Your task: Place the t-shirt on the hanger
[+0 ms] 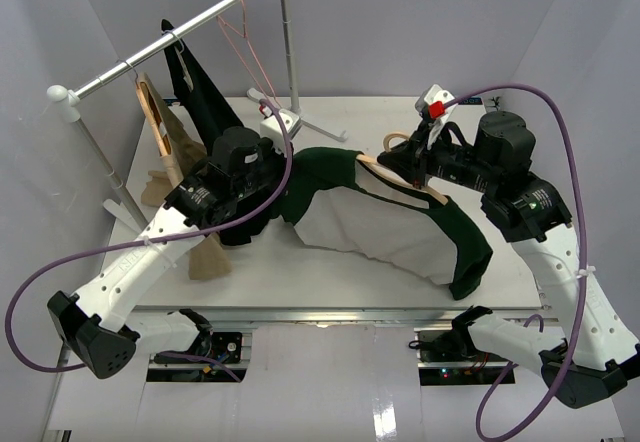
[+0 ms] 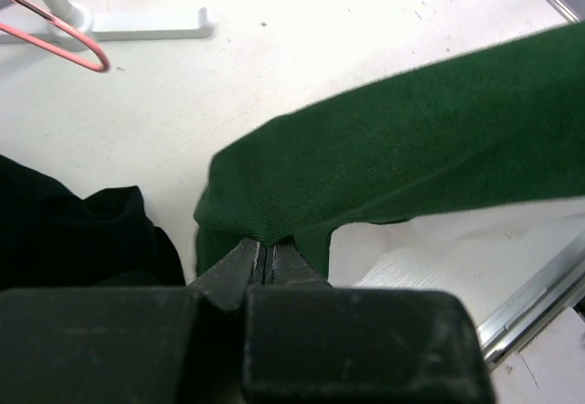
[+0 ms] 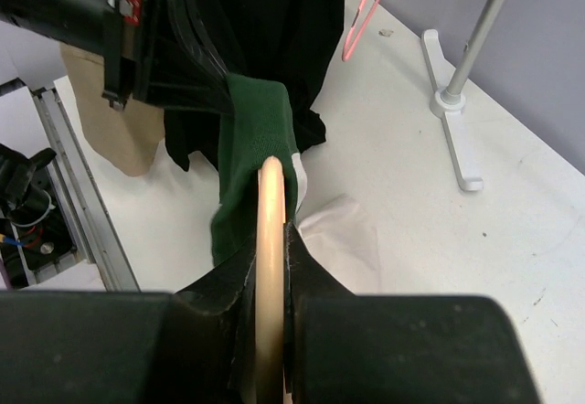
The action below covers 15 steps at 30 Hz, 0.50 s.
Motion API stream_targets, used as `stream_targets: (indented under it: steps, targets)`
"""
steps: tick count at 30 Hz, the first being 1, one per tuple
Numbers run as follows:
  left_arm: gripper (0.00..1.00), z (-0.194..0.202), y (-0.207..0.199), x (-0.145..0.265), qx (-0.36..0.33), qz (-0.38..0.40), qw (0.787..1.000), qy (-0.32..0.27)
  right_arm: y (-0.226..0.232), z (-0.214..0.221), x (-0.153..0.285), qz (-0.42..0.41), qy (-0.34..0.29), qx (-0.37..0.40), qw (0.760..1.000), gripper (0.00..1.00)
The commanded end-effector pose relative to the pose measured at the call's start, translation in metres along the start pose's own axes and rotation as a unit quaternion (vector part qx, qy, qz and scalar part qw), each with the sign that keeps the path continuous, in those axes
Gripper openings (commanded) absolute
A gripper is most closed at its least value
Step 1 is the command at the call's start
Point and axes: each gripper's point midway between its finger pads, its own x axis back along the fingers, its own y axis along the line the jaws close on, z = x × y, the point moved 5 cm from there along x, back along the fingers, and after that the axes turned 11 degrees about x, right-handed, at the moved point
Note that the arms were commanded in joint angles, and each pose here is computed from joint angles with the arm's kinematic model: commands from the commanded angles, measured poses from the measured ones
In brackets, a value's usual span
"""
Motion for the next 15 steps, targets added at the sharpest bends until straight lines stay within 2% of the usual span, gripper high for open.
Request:
stream_targets:
  steps: [1, 6, 15]
  targets:
    - [0.0, -0.034, 0.008, 0.023, -0.003, -0.049, 0.997, -0.053, -0.002, -0.001, 0.007, 0.006, 0.001, 0.029, 1.0, 0.08]
    - [0.0, -0.039, 0.013, 0.02, -0.009, -0.069, 0.996, -0.052, 0.003, 0.007, 0.011, -0.005, 0.017, 0.035, 0.999, 0.08]
    - [0.0, -0.05, 0.014, 0.012, 0.01, -0.062, 0.997, -0.051, 0.014, 0.002, 0.007, -0.068, 0.007, 0.041, 0.997, 0.08]
